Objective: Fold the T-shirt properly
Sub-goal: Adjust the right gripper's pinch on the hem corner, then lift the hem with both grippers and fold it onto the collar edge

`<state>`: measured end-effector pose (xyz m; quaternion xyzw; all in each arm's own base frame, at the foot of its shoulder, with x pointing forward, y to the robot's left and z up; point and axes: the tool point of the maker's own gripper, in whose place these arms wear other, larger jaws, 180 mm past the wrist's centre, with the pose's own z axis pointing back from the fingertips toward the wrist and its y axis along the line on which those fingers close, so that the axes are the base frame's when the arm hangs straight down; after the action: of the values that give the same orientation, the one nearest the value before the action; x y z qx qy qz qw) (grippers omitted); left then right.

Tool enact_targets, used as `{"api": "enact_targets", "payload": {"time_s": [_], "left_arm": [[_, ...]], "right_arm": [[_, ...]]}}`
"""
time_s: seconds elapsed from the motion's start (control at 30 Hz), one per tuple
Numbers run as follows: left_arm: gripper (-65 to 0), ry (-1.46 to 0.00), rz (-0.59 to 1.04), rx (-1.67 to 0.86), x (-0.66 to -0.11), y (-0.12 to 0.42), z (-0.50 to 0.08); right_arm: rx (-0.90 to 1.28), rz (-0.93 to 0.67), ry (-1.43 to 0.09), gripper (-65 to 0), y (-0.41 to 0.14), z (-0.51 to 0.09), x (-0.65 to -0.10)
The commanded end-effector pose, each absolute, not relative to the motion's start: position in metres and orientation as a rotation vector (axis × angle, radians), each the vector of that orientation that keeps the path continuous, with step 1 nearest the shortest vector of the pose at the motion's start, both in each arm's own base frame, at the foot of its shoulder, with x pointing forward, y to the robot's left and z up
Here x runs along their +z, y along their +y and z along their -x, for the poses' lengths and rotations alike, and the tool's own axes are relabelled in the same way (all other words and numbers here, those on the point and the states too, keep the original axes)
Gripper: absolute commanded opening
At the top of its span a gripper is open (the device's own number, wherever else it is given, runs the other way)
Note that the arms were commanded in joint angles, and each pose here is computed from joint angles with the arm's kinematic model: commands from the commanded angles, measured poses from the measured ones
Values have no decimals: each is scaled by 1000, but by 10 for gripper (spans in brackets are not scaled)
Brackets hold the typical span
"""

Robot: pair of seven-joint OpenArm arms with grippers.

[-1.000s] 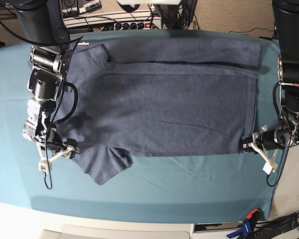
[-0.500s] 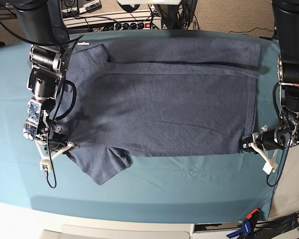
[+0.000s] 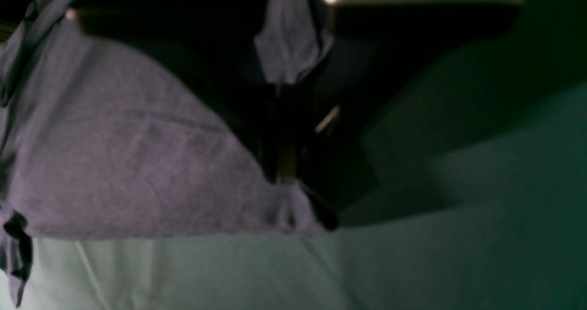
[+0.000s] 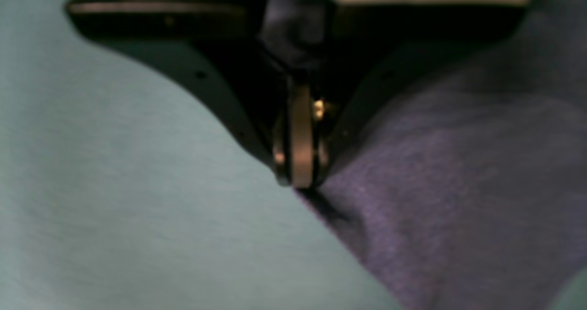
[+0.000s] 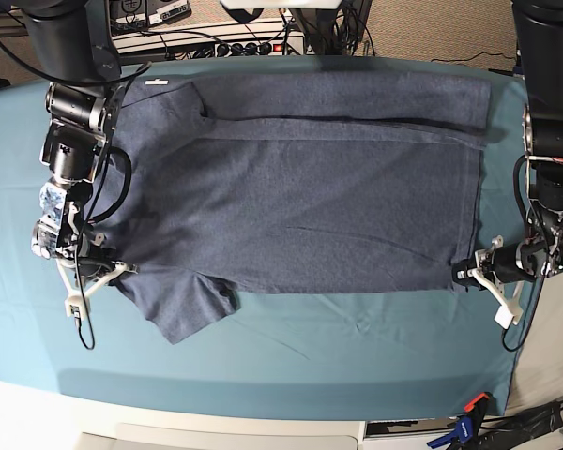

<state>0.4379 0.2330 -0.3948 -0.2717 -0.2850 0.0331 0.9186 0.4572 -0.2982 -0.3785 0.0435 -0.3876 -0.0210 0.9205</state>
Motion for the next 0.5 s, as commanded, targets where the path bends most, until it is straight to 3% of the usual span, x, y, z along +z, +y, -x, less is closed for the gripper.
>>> {"api": "enact_targets", "payload": {"time_s": [0.0,0.47], "left_arm": [[-650,-657,590,59,-369,235,-454],[-650,-644,845,32,-341,206,-443]], "right_arm": [[-30,-113,-874,-650,-301,-473,-351],[49,-350,-914,-650,-284,-462,-320]]}}
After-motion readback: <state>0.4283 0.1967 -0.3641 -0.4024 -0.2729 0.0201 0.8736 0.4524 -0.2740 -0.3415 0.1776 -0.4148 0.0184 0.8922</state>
